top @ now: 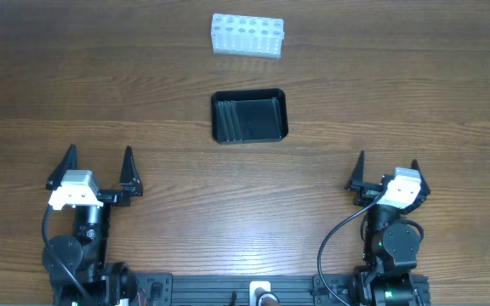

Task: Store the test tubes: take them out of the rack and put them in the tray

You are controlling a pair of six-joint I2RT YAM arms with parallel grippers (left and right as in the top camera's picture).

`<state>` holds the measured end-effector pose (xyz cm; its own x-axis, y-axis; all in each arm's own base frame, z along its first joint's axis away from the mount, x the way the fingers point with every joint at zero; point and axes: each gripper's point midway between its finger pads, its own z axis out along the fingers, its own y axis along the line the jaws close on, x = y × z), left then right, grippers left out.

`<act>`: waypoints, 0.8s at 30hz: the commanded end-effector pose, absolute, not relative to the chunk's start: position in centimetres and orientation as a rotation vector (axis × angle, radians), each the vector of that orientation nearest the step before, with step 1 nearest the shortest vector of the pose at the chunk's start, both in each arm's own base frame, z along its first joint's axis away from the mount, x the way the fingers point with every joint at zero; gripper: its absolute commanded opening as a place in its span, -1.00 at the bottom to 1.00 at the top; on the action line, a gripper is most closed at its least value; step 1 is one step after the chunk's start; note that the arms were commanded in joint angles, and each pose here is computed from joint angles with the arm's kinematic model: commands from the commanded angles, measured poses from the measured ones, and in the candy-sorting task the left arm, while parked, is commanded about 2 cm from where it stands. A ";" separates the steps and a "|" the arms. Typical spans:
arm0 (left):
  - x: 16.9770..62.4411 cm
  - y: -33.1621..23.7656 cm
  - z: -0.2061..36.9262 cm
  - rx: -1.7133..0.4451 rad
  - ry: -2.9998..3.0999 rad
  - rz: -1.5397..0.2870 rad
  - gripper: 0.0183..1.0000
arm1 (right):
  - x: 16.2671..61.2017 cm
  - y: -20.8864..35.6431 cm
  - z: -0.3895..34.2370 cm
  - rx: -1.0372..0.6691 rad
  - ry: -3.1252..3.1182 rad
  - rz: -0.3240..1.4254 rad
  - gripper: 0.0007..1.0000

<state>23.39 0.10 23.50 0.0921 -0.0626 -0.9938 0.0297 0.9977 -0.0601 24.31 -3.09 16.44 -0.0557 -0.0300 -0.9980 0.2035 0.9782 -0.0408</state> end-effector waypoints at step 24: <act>23.4 0.0 23.4 -0.010 1.472 -0.061 1.00 | 24.5 -1.9 15.8 0.095 1.637 -0.124 0.98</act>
